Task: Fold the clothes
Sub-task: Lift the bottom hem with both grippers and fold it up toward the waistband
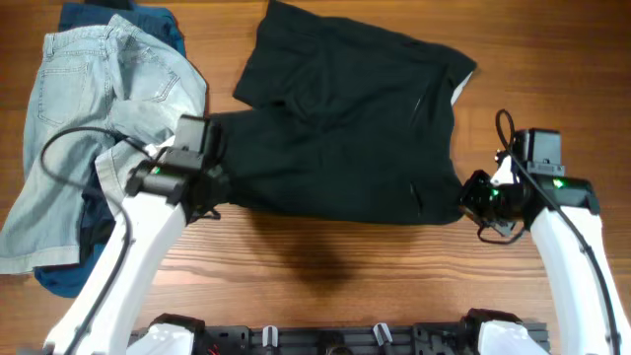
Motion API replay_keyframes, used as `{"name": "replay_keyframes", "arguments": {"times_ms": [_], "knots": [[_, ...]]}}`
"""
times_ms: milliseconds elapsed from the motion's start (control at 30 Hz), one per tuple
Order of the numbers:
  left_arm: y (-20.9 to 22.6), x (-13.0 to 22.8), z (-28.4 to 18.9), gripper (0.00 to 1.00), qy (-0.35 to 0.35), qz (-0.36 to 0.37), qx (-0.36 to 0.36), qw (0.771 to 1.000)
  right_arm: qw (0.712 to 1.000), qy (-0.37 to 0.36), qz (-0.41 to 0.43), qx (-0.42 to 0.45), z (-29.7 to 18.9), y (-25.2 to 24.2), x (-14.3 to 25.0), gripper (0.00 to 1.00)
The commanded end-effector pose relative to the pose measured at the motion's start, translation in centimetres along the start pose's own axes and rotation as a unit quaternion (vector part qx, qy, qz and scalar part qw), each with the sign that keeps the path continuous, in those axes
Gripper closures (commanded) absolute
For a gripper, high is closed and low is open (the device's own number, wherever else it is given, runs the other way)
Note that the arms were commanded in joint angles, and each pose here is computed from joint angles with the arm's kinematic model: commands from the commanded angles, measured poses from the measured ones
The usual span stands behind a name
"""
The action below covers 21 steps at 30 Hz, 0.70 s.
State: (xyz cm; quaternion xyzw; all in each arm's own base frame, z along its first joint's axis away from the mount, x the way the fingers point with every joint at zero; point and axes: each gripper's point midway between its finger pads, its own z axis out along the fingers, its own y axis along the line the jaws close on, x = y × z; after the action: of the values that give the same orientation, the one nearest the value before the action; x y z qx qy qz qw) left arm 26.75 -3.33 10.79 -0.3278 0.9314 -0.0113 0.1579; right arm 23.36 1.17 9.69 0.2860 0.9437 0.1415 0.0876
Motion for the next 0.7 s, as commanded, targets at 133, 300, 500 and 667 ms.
{"name": "replay_keyframes", "arguments": {"times_ms": [133,300,500,667], "knots": [[2.1,-2.0,-8.1,0.96,-0.118,-0.024,0.071,0.990,0.997,-0.024,-0.033,-0.065,-4.5,1.6,2.9,0.96],[2.7,-0.6,-10.8,0.96,-0.121,-0.026,0.124,0.984,0.992,-0.071,-0.048,-0.096,-8.2,1.9,4.9,0.96],[1.6,0.4,-10.5,0.96,-0.099,-0.009,0.138,0.985,0.990,-0.110,-0.043,-0.080,-9.9,1.3,4.4,0.96],[-0.2,-3.5,-7.6,0.96,-0.145,-0.015,0.085,0.986,0.987,-0.152,-0.043,-0.043,-8.9,1.4,-0.2,0.96]]}}
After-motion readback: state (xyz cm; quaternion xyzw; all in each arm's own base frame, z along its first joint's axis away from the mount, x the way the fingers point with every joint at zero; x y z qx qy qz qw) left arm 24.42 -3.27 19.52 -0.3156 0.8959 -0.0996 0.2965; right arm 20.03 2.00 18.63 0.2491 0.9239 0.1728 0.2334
